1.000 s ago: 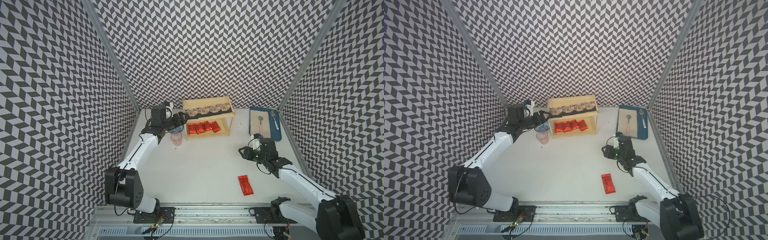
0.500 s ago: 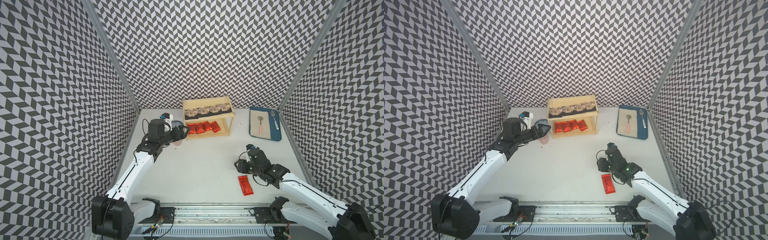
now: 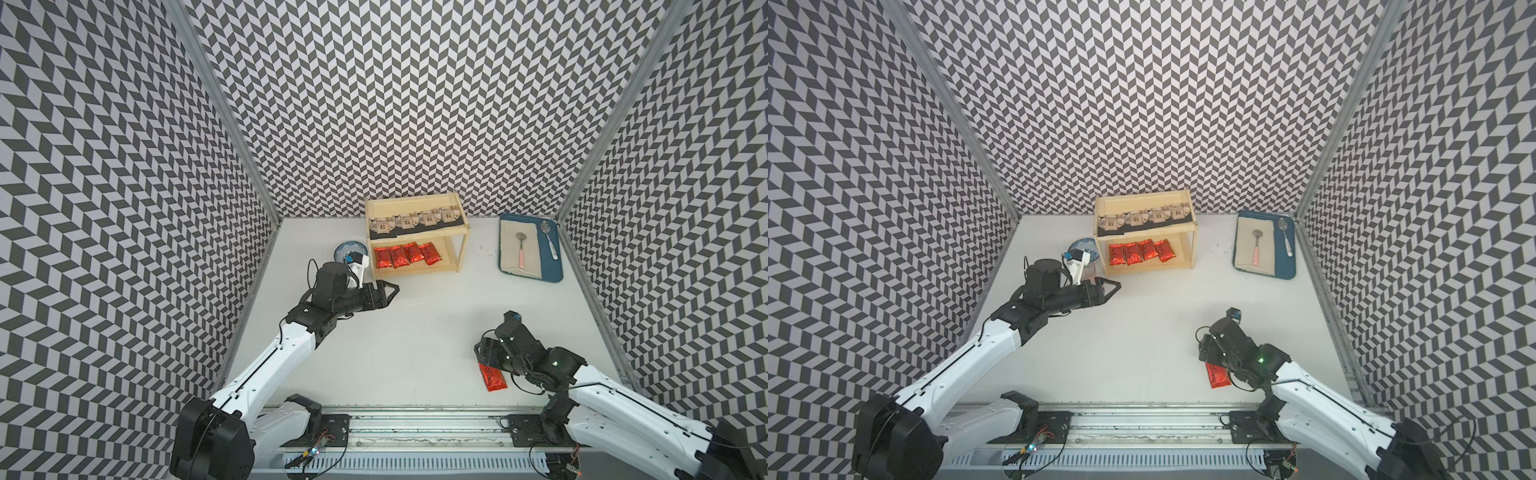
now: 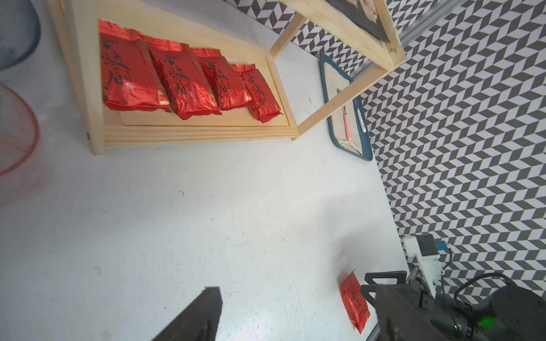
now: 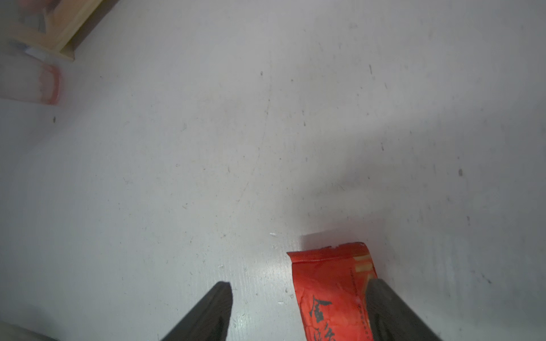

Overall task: Place the tea bags on the shelf by color
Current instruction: Move the tea bag to the center of the board.

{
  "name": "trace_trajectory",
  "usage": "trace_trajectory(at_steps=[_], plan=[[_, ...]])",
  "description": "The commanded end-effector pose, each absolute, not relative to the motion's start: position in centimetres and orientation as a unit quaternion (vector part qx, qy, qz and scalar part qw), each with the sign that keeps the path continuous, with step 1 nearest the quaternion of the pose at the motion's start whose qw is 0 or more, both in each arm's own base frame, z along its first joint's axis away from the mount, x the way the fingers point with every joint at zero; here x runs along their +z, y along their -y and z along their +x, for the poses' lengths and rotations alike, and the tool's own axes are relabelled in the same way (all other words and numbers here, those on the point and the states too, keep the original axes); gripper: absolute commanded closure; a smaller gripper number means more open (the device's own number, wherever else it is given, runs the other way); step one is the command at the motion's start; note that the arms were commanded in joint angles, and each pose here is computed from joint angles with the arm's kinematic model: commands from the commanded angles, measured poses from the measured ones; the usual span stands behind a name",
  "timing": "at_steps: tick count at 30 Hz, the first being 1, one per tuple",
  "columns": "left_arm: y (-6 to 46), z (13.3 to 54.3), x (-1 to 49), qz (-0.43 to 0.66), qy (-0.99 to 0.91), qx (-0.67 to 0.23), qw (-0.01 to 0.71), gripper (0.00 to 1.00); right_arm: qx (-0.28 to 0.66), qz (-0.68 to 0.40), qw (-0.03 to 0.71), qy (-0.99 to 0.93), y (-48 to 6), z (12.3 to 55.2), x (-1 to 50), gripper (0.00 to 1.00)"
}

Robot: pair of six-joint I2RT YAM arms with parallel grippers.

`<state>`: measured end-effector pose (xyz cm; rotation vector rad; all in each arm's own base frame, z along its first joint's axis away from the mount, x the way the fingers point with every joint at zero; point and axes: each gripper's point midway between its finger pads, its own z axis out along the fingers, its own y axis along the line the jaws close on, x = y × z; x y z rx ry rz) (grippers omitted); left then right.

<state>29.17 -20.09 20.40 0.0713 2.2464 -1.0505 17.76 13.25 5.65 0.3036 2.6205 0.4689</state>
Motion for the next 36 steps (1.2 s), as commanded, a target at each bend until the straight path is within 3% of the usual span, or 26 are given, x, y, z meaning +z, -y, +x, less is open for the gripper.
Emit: trace_trajectory(at_steps=[1, 10, 21, 30, 36], plan=[[20.6, 29.3, 21.0, 0.037, -0.844, -0.417, 0.335, 0.13, 0.166, 0.124, 0.228, -0.951, -12.9, 17.6, 5.3, 0.17], [21.0, 29.4, 19.5, 0.039, -0.849, -0.421, 0.317, 0.12, 0.134, 0.104, 0.173, -0.97, -12.6, 16.0, 2.6, 0.16], [21.2, 29.6, 17.6, 0.033, -0.856, -0.42, 0.299, 0.12, 0.119, 0.084, 0.174, -0.974, -12.5, 15.3, 1.7, 0.26], [21.1, 29.7, 17.0, 0.029, -0.86, -0.417, 0.292, 0.12, 0.067, 0.058, 0.17, -0.981, -12.8, 14.7, 0.9, 0.25], [20.8, 30.0, 16.5, 0.021, -0.865, -0.411, 0.286, 0.11, 0.058, 0.05, 0.181, -0.981, -13.2, 15.1, 1.1, 0.4]])
